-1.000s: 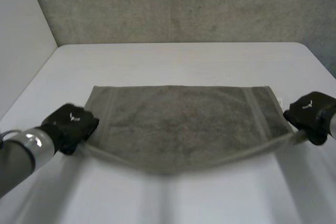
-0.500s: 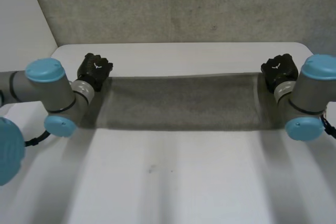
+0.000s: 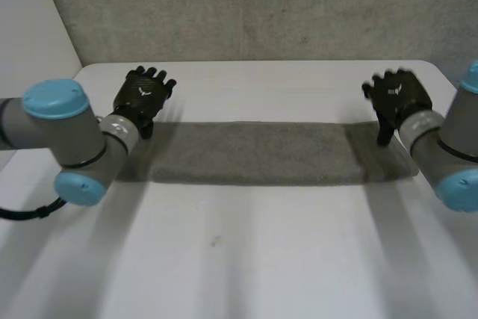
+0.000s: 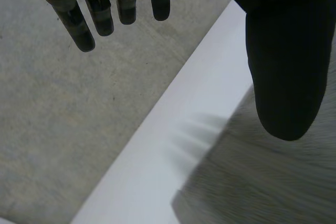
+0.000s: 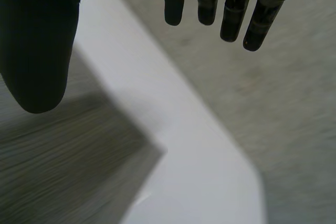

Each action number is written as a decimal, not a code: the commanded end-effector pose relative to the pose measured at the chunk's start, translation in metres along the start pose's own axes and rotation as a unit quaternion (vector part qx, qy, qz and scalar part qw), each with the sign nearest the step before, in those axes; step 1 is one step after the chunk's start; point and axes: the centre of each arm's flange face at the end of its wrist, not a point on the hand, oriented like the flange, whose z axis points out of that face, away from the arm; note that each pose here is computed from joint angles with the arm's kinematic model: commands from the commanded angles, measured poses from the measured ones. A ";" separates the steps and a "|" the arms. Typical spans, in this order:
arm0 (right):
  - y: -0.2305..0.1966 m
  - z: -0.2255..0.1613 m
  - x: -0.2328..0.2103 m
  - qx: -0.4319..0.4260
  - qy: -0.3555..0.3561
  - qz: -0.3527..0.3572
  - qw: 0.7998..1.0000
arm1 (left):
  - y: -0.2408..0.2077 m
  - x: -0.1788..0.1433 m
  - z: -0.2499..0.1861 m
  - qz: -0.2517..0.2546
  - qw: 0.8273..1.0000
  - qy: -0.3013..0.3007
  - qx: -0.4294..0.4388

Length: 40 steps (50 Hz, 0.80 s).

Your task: Fold the towel.

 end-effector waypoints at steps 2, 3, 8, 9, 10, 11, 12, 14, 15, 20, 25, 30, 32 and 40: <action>0.040 -0.020 -0.003 -0.085 -0.057 0.022 0.994 | -0.006 -0.002 -0.049 -0.098 0.995 0.006 -0.024; 0.040 -0.020 -0.003 -0.085 -0.057 0.022 0.994 | -0.007 -0.001 -0.056 -0.110 0.994 0.006 -0.023; 0.058 -0.010 0.001 -0.081 -0.038 0.024 0.996 | -0.010 0.000 -0.071 -0.131 0.991 0.003 -0.020; 0.058 -0.010 0.001 -0.081 -0.038 0.024 0.996 | -0.010 0.001 -0.074 -0.133 0.991 0.003 -0.018; 0.061 -0.008 0.000 -0.081 -0.036 0.024 0.996 | -0.010 0.001 -0.074 -0.134 0.991 0.003 -0.018; 0.061 -0.007 0.000 -0.081 -0.036 0.024 0.996 | -0.010 0.001 -0.077 -0.134 0.991 0.002 -0.019; 0.065 -0.005 -0.001 -0.082 -0.035 0.025 0.996 | -0.010 0.001 -0.077 -0.134 0.991 0.002 -0.019; 0.067 -0.004 -0.002 -0.084 -0.035 0.024 0.996 | -0.008 0.003 -0.079 -0.134 0.991 0.001 -0.017; 0.070 -0.003 -0.001 -0.087 -0.034 0.025 0.995 | -0.008 0.003 -0.079 -0.134 0.991 0.001 -0.017; 0.079 -0.001 0.001 -0.098 -0.033 0.028 0.994 | -0.006 0.004 -0.080 -0.134 0.991 0.001 -0.019; 0.085 0.000 0.008 -0.103 -0.025 0.032 0.994 | -0.004 0.005 -0.080 -0.135 0.991 0.002 -0.021; 0.089 0.001 0.022 -0.106 -0.013 0.036 0.994 | -0.003 0.006 -0.081 -0.134 0.991 0.003 -0.023; 0.094 0.003 0.031 -0.112 -0.004 0.035 0.993 | -0.004 0.006 -0.081 -0.134 0.991 0.003 -0.023; 0.118 0.009 0.089 -0.154 0.087 -0.011 0.984 | -0.002 0.005 -0.082 -0.136 0.990 0.001 -0.026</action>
